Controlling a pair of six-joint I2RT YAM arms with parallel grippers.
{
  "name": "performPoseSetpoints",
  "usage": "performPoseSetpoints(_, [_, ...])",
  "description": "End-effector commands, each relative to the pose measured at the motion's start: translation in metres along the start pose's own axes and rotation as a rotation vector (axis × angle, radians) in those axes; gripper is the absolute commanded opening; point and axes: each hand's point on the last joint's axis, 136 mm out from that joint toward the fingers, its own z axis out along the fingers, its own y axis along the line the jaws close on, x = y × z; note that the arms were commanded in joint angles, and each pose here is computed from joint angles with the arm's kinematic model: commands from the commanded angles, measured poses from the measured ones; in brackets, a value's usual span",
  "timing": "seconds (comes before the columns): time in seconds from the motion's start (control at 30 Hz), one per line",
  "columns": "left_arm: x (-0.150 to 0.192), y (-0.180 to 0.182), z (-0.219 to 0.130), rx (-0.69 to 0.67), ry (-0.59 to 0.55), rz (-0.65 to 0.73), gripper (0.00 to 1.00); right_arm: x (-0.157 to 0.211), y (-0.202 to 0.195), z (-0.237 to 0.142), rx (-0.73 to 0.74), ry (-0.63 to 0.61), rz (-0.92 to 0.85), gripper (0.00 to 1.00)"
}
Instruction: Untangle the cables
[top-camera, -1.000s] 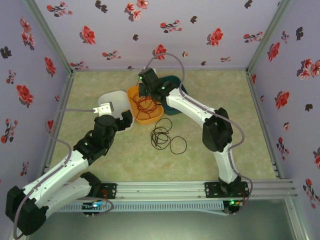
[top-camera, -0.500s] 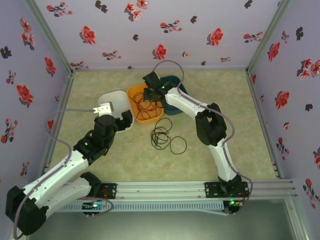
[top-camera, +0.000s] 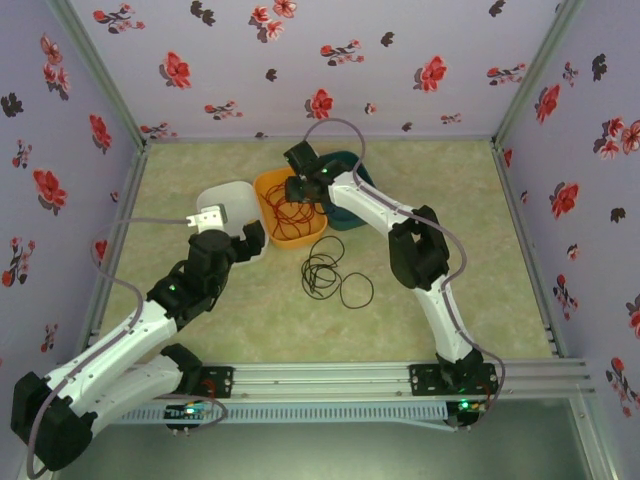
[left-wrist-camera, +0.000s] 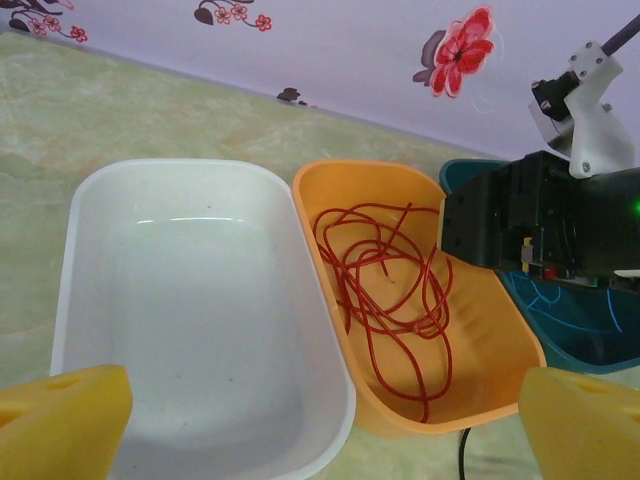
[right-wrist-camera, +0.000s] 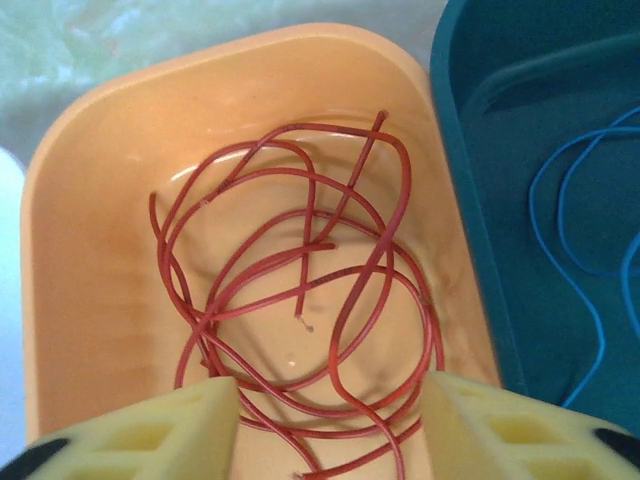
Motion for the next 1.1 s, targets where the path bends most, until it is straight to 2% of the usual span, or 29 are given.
performPoseSetpoints(0.0, [0.002,0.004,0.0,-0.013,0.012,0.013,1.0,-0.022,-0.005,-0.039,0.022,-0.062,-0.019,0.61])
performPoseSetpoints(0.13, [-0.001,-0.005,0.001,0.018,0.022,0.04,1.0,-0.025,-0.015,-0.068,0.049,-0.101,-0.02,0.77])
performPoseSetpoints(0.2, [-0.001,-0.012,0.003,0.045,0.04,0.06,1.0,-0.021,-0.024,-0.084,0.067,-0.118,-0.013,0.99])
performPoseSetpoints(0.43, [0.009,-0.042,0.012,0.145,0.123,0.139,1.0,-0.002,-0.071,-0.141,0.185,-0.214,0.03,0.99])
performPoseSetpoints(0.6, [0.034,-0.074,0.02,0.221,0.218,0.26,1.0,0.025,-0.11,-0.173,0.278,-0.262,0.068,0.99])
performPoseSetpoints(0.87, [0.096,-0.122,0.026,0.301,0.446,0.564,1.0,0.068,-0.154,-0.19,0.38,-0.24,0.079,0.99])
performPoseSetpoints(1.07, [0.128,-0.133,0.025,0.32,0.536,0.636,0.99,0.086,-0.182,-0.204,0.443,-0.287,0.125,0.99])
